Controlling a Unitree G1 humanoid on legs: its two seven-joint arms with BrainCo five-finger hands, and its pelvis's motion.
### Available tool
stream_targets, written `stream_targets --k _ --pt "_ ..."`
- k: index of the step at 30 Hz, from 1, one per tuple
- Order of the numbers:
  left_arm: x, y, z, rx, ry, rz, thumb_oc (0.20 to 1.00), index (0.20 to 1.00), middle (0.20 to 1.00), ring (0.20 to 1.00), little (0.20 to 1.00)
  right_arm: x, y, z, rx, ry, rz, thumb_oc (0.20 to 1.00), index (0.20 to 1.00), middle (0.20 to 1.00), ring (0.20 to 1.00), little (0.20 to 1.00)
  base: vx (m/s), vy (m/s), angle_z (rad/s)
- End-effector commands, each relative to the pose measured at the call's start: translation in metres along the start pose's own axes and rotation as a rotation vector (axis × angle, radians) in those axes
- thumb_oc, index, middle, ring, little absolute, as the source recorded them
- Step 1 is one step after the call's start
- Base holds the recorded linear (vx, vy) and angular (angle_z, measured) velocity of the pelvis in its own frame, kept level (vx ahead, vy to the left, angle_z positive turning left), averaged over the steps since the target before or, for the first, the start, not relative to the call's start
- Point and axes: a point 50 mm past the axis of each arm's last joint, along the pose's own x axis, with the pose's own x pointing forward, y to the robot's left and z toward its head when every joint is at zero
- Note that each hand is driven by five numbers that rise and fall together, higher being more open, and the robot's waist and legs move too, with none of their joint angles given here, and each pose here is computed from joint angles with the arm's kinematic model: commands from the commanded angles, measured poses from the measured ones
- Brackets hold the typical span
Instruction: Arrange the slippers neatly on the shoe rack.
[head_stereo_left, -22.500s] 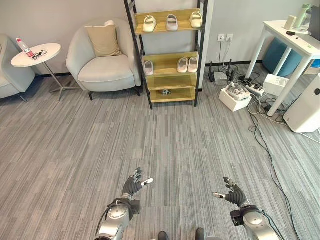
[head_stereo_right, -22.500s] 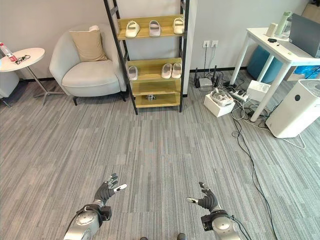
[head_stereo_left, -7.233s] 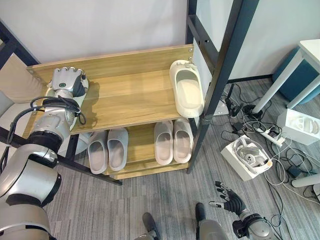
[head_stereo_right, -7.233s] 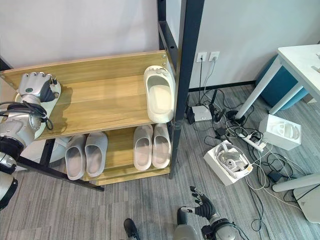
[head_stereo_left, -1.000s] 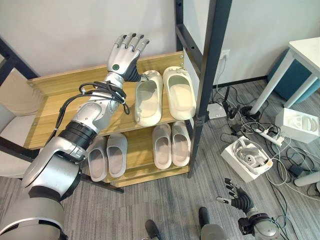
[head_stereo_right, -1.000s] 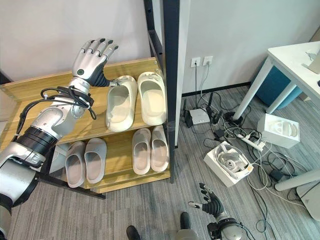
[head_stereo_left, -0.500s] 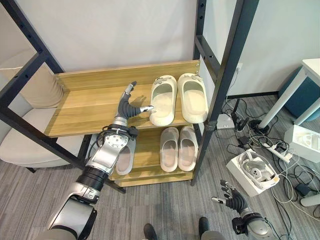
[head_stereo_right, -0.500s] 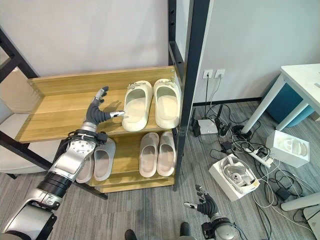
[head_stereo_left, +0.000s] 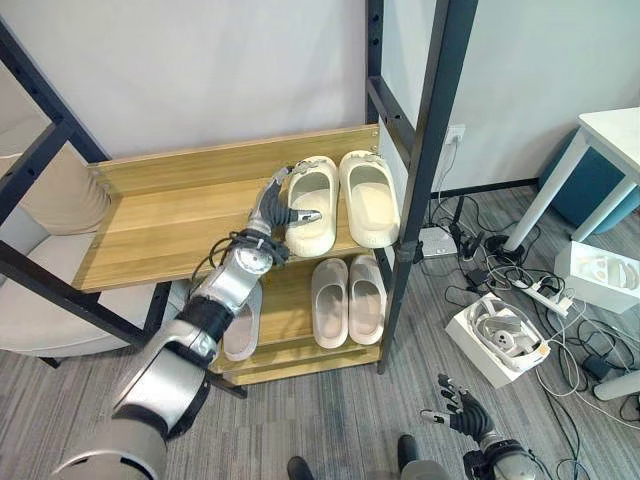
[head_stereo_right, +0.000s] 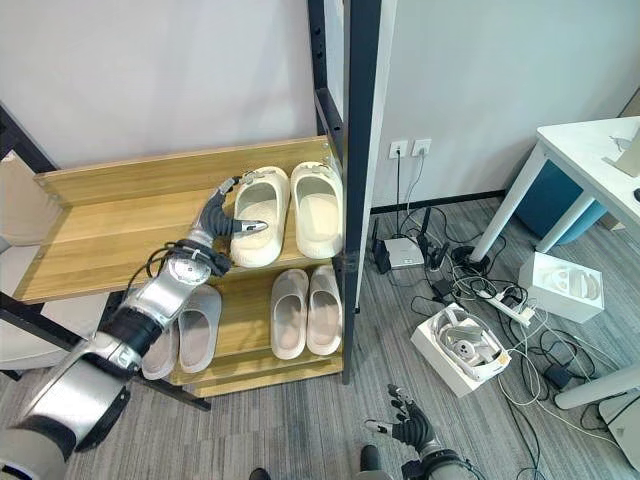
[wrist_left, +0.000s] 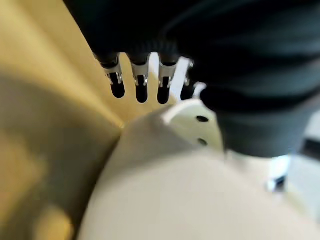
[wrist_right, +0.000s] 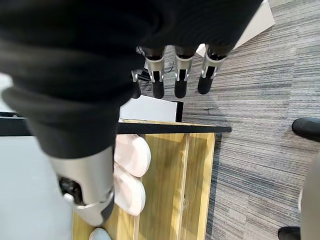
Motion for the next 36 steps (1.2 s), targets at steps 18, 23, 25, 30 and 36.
stream_targets --k 18,23,25,30,36 --pt "0.015 0.087 0.026 -0.01 -0.095 0.5 1.0 1.0 1.0 1.0 1.0 0.009 0.007 0.032 -0.001 -0.168 0.004 1.0 1.0 1.0 1.0 1.0 0.0 -0.002 -0.04" --pt "0.001 0.093 0.042 -0.08 -0.221 0.573 1.0 1.0 1.0 1.0 1.0 0.011 0.011 0.033 0.001 -0.171 0.014 1.0 1.0 1.0 1.0 1.0 -0.02 -0.005 0.08" --pt "-0.019 0.092 0.066 -0.266 -0.39 0.587 1.0 1.0 1.0 1.0 1.0 0.014 0.013 0.034 0.01 -0.171 0.013 1.0 1.0 1.0 1.0 1.0 -0.03 -0.002 0.07" --pt "-0.065 0.09 0.079 -0.864 -0.679 0.29 1.0 1.0 1.0 1.0 1.0 0.014 0.014 0.033 0.049 -0.163 0.034 1.0 1.0 1.0 1.0 1.0 0.0 0.0 0.0" --pt "-0.115 0.031 0.09 -1.098 -0.739 -0.528 1.0 1.0 1.0 1.0 1.0 0.012 0.025 0.021 0.084 -0.123 0.099 1.0 1.0 1.0 1.0 1.0 -0.01 0.006 0.09"
